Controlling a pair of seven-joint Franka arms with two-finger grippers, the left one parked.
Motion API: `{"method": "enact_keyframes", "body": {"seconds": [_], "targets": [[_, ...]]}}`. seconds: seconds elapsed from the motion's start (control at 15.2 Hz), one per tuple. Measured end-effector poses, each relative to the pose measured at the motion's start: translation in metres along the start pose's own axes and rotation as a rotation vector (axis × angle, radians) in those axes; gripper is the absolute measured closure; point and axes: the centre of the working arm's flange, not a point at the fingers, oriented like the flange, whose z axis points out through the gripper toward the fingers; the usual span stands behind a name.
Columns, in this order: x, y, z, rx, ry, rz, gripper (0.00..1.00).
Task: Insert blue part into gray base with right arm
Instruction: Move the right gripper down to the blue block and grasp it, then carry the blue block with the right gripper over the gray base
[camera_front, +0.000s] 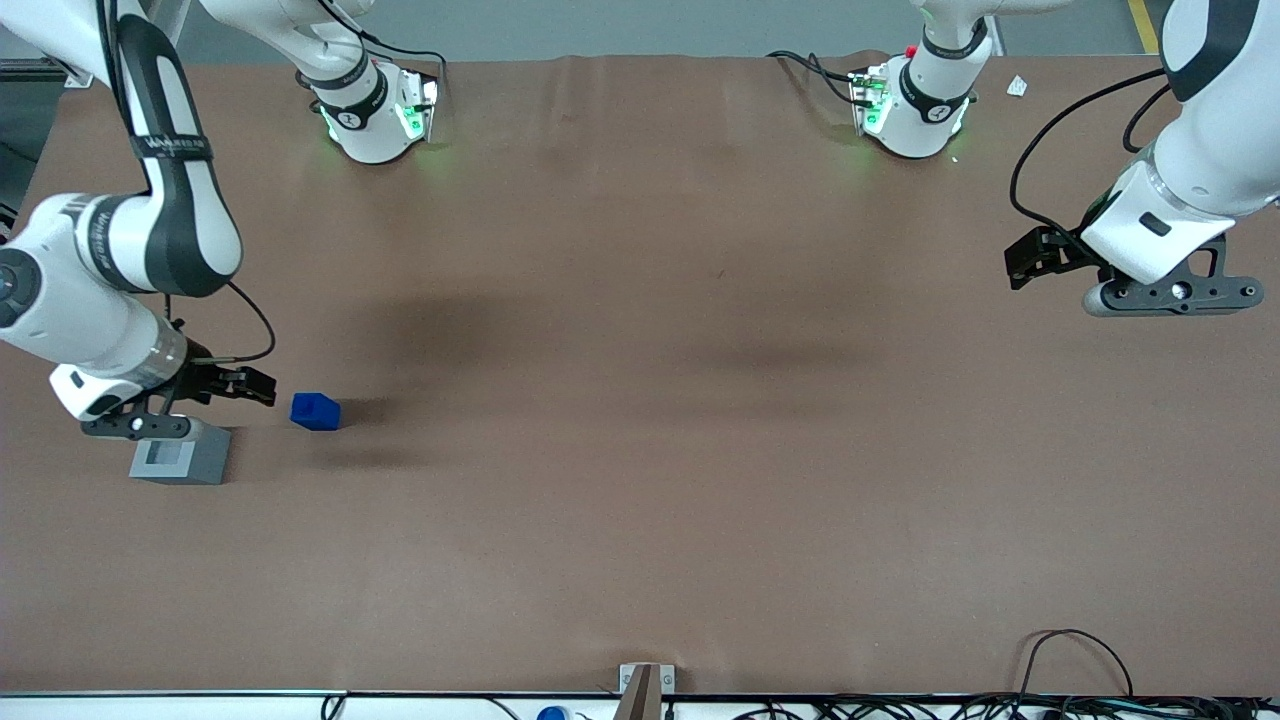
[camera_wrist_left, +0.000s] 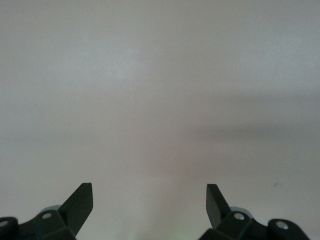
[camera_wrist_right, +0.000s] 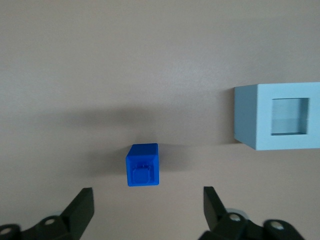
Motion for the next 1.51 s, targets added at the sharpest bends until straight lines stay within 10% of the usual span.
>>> {"method": "enact_keyframes", "body": {"seconds": [0.52,0.72,0.92,1.31,1.51], "targets": [[-0.026,-0.014,0.099,-0.012,0.077,-0.019,0.13],[-0.028,-0.017,0.122,-0.017,0.070,-0.026,0.19],[-0.029,-0.019,0.128,-0.017,0.062,-0.030,0.49],[-0.025,-0.016,0.122,-0.017,0.067,-0.025,0.49],[-0.005,0.003,0.083,-0.012,0.008,0.011,0.49]]}}
